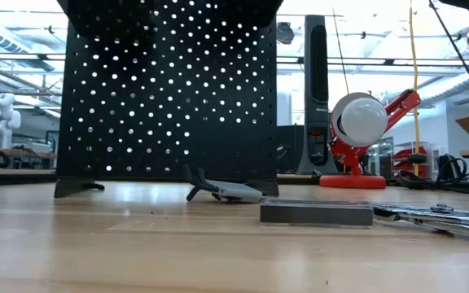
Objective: Hang tools onto peg board
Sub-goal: Assemble the tool holder on the pegboard
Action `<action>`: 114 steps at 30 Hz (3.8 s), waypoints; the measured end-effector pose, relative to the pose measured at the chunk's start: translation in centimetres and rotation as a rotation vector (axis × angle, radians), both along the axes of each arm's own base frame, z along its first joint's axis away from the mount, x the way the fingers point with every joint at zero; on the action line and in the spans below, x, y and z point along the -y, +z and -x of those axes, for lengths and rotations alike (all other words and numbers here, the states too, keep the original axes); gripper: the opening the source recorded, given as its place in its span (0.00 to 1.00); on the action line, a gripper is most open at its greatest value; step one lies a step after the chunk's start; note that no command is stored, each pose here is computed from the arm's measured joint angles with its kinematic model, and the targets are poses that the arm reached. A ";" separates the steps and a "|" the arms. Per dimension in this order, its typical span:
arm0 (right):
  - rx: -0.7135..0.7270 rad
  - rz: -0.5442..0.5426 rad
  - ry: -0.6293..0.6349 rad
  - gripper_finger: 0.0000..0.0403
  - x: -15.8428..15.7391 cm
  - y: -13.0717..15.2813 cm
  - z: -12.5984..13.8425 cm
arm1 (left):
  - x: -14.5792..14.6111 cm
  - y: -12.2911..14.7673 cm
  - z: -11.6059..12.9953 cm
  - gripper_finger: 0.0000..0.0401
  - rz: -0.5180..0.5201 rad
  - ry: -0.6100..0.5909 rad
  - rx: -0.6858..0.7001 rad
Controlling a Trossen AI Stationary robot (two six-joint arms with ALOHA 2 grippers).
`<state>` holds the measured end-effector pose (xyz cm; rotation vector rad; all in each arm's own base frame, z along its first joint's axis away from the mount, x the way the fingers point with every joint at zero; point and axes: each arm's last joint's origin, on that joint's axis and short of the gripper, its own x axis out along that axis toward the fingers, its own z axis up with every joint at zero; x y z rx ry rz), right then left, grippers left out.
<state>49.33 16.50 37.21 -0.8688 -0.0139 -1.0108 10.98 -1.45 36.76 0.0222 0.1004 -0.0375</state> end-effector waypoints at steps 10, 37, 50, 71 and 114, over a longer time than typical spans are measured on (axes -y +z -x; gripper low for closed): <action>-0.052 -0.008 0.049 0.39 0.5 -0.7 -1.3 | 0.2 -0.1 0.0 0.16 0.023 -0.071 -0.008; -0.121 -0.035 0.027 0.06 0.2 -1.2 -1.6 | 0.3 -0.2 0.1 0.16 0.054 -0.098 -0.024; -0.119 0.016 0.092 0.46 -0.5 -1.6 -1.8 | 0.3 -0.2 0.1 0.16 0.051 -0.104 -0.025; -0.073 0.072 0.089 0.52 -2.0 -0.8 -0.4 | 0.3 -0.2 0.1 0.16 0.046 -0.104 -0.021; -0.095 -0.148 0.050 0.52 -3.9 -0.8 0.5 | 0.0 0.1 0.1 0.16 0.052 -0.012 0.014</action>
